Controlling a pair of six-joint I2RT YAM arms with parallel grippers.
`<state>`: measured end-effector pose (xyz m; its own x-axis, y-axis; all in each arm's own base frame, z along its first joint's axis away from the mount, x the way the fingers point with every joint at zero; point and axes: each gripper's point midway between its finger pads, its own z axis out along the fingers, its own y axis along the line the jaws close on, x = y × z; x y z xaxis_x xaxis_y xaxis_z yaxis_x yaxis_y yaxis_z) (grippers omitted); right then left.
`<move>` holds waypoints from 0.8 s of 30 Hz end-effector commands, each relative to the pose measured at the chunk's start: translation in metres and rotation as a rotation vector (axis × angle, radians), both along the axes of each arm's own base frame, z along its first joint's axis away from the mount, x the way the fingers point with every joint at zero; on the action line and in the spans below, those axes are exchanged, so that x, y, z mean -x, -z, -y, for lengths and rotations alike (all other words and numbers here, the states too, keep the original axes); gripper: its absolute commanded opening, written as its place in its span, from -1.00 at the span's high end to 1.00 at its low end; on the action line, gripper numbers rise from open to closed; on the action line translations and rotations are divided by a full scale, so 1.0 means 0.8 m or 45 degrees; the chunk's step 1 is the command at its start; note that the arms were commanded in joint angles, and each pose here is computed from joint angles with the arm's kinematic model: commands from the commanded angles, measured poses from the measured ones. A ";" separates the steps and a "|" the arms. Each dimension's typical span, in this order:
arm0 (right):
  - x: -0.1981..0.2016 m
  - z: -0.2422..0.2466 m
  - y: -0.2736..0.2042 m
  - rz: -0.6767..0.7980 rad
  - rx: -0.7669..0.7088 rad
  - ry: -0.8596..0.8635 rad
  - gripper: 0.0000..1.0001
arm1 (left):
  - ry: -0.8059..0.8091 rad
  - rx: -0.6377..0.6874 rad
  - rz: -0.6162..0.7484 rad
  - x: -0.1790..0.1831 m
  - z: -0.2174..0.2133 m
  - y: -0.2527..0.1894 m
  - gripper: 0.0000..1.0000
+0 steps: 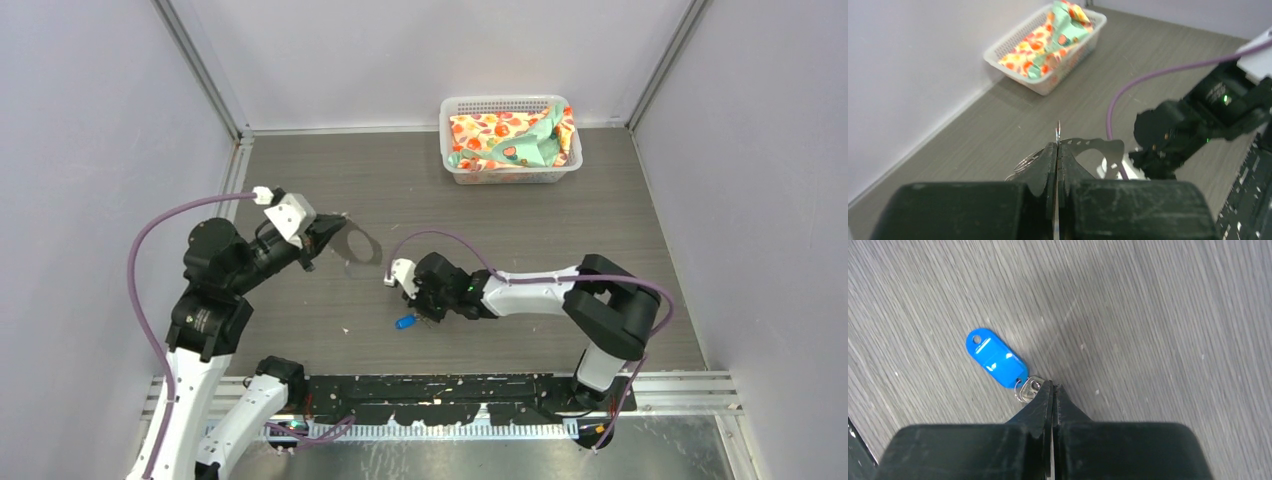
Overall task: Put the keys on the keyring
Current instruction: Move the key to the center of the board.
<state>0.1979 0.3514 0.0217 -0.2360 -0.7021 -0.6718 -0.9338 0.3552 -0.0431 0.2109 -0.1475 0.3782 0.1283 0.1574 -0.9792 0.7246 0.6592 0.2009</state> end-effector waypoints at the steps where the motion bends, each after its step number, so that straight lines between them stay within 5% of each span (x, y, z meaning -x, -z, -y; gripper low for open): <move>1: -0.013 0.013 -0.029 0.088 -0.069 0.130 0.83 | 0.185 -0.067 -0.045 0.019 0.019 0.036 0.99; 9: -0.033 0.045 -0.085 0.230 -0.171 0.308 -0.12 | 0.462 -0.173 -0.146 0.060 0.037 0.095 0.99; 11: -0.035 0.051 -0.109 0.265 -0.249 0.358 -0.94 | 0.504 -0.192 -0.160 0.067 0.038 0.105 0.99; 17: -0.052 0.081 -0.144 0.192 -0.672 0.756 -1.00 | 0.556 -0.218 -0.159 0.085 0.036 0.126 0.99; 24: -0.022 0.079 -0.112 0.088 -0.608 0.621 -1.00 | 0.175 -0.179 -0.160 0.033 0.008 0.132 1.00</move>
<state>0.2179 0.2732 0.0957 -0.3982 -0.2355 -0.8865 -0.6526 0.7519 0.0935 0.1563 -0.1662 0.2602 0.0143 0.2966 -0.9549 0.9164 0.3781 0.1312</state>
